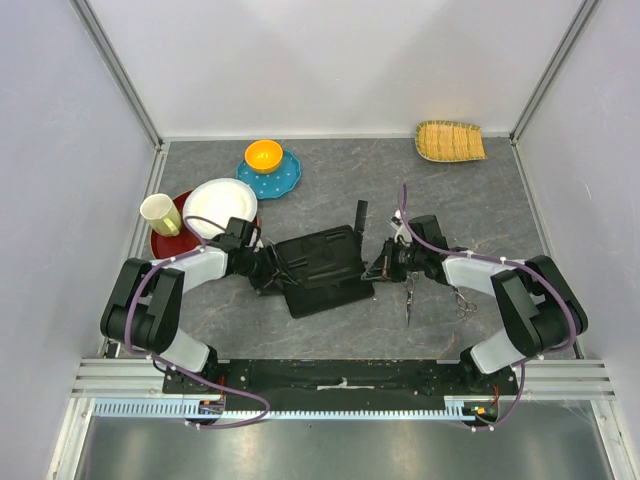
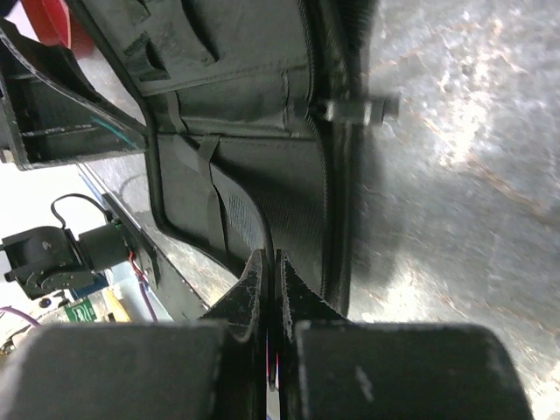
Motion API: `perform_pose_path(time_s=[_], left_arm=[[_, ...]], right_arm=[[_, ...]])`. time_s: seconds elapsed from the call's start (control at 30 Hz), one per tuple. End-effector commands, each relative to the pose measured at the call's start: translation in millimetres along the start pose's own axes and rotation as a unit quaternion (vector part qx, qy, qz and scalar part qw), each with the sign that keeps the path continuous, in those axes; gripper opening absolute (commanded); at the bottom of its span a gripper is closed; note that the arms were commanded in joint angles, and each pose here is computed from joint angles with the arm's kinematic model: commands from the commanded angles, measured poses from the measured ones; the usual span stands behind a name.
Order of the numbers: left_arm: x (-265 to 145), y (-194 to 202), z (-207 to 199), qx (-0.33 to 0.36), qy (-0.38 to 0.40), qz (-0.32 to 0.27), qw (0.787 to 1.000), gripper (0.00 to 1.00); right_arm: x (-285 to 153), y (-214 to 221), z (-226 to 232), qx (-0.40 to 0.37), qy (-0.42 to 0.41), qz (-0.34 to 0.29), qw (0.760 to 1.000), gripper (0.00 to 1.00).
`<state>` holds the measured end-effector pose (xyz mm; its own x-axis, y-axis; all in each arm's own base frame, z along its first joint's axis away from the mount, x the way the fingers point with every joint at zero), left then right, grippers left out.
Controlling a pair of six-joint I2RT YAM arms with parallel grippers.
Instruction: Sort the hair-cutting tools
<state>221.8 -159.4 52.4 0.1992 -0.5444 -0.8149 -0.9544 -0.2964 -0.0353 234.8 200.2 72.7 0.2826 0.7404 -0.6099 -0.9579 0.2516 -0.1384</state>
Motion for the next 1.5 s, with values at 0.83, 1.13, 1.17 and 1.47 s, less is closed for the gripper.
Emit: perform_pose_path(time_s=[0.83,1.13,1.17,1.47], left_arm=[[15,5,31,0.024,-0.099,-0.003,0.995,0.49],[18,-22,15,0.055,-0.094,-0.037,0.993,0.46],[20,-23,16,0.06,-0.096,-0.035,0.993,0.46],[20,-31,15,0.083,-0.109,-0.037,0.99,0.47]], right_arm=[[34,-63,-30,-0.117,0.07,0.087,0.987,0.0],[30,-70,-32,-0.112,0.054,0.091,0.988,0.0],[31,-71,-31,-0.114,0.051,0.092,0.988,0.0],[41,-99,-14,-0.172,0.021,0.085,0.981,0.0]])
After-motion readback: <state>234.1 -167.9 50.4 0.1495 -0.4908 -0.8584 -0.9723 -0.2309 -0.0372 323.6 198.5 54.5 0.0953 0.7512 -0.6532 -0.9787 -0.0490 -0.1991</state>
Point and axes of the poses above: each gripper's point midway between its finger pads, its own x axis out along the fingers, its own z axis along the line the jaws close on, y = z × x, the point moved 4 cm from there along -x, back along the fingers, and after that the axes turned 7 degrees about x, right-handed, at the moved point
